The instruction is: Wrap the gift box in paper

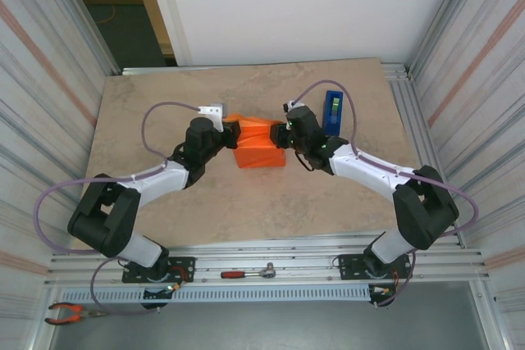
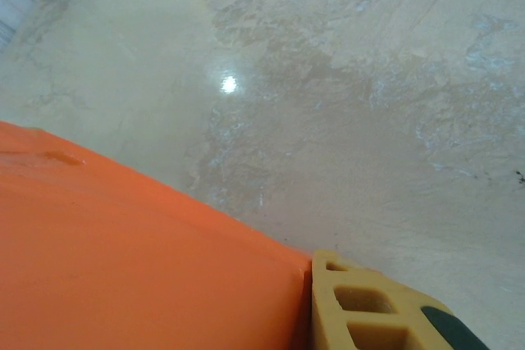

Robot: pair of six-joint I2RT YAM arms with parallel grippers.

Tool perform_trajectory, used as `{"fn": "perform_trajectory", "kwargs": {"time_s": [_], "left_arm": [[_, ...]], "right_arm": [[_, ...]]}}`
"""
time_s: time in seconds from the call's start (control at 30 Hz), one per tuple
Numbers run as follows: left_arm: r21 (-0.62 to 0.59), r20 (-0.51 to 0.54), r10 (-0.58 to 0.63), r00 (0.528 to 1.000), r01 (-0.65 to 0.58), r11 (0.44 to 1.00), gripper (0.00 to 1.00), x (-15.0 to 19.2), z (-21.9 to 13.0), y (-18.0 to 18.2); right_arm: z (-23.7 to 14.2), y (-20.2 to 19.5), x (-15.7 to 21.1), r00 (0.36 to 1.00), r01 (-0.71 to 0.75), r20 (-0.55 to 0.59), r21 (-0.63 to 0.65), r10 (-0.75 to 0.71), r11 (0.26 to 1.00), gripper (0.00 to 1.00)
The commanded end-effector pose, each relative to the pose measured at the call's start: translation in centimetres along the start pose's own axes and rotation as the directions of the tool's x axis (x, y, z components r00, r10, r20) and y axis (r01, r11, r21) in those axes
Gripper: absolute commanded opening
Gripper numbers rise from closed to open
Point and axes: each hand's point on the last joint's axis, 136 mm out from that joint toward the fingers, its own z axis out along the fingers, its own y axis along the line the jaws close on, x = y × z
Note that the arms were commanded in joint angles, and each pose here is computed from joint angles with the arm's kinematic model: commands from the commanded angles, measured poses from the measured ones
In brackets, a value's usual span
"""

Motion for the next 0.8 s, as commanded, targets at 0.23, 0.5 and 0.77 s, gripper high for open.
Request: {"fn": "perform_trajectory", "kwargs": {"time_s": [0.23,0.5,0.77], "left_arm": [[0.175,0.026,-0.045,0.999,0.040,0.984,0.45,-2.7,-2.2,-4.0],[0.161,0.106,-0.068,0.992,0.050,0.986,0.64,-5.8,-5.9,-2.4],[0.125,0.062,-0.024,0.998,0.016,0.992,0.66,-1.7,-5.6,-2.8]], "right_arm": [[2.5,-1.8,5.2,0.988,0.019,-0.155,0.004,-0.018,1.000,0.10],[2.2,-2.0,5.2,0.988,0.005,-0.154,0.003,-0.005,1.000,0.10],[2.0,-1.9,4.9,0.989,-0.007,-0.151,-0.006,0.006,1.000,0.10]]}}
